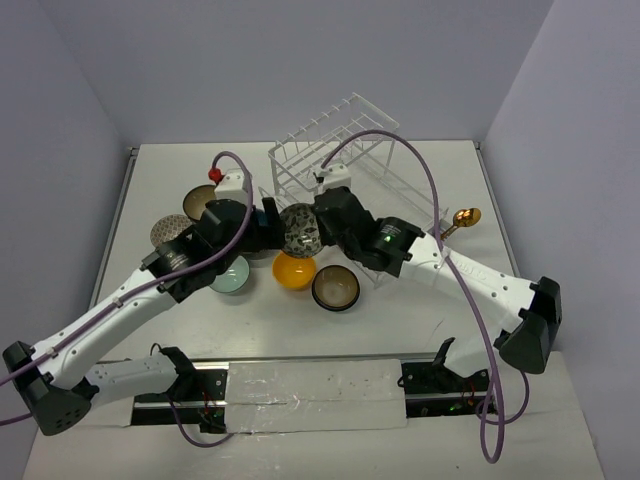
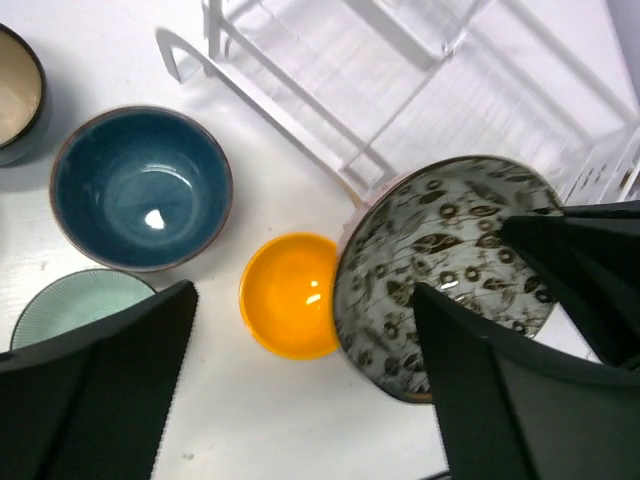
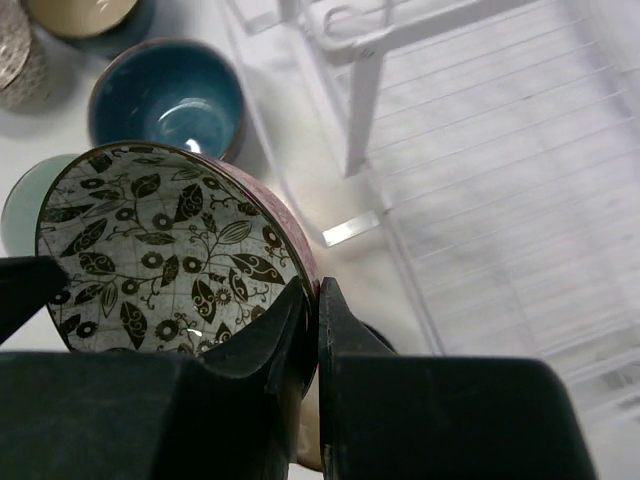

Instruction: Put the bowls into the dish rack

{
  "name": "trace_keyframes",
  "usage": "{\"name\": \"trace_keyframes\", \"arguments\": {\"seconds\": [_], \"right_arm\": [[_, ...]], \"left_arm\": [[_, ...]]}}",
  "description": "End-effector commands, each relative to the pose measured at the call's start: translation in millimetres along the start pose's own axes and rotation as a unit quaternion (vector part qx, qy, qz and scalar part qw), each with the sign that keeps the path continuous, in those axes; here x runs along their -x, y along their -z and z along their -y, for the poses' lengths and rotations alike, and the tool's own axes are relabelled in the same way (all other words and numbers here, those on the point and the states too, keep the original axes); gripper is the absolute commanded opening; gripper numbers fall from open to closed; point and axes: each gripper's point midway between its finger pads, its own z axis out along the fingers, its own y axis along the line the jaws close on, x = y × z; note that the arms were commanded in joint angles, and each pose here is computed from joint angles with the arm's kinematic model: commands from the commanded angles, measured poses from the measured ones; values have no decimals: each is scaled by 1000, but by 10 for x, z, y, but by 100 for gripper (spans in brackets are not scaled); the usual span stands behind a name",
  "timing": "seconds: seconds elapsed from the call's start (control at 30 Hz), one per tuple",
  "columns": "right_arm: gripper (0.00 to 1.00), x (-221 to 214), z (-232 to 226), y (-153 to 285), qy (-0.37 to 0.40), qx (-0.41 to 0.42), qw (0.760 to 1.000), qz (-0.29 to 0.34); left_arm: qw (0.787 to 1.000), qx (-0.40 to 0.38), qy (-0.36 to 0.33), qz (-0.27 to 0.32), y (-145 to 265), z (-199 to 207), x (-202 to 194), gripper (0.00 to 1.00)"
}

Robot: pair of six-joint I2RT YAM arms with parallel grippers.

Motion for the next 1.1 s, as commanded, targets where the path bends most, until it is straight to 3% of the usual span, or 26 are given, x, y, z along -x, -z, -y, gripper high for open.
{"name": "trace_keyframes", "arguments": {"seconds": [0.0,0.17,0.27,0.5,0.73,1.07], "right_arm": [[0,774,201,300,-23,-53,992,108],[0,1237,434,479,28,-124,979,162],[0,1590,591,602,69,-185,958,206],[0,2253,735,715,148,-333,884,294],[0,2413,522,368,247,-384,845,278],[0,2408,407,-20,296,-396,824,276]], "left_arm": [[996,10,68,66,97,-65,312,97],[986,58,120,98,156,-581,562,99],[982,84,138,103,190,-945,632,99],[978,127,135,97,227,-1476,523,99],[972,168,143,85,192,-1874,207,99],[972,173,141,78,188,-1926,115,99]]}}
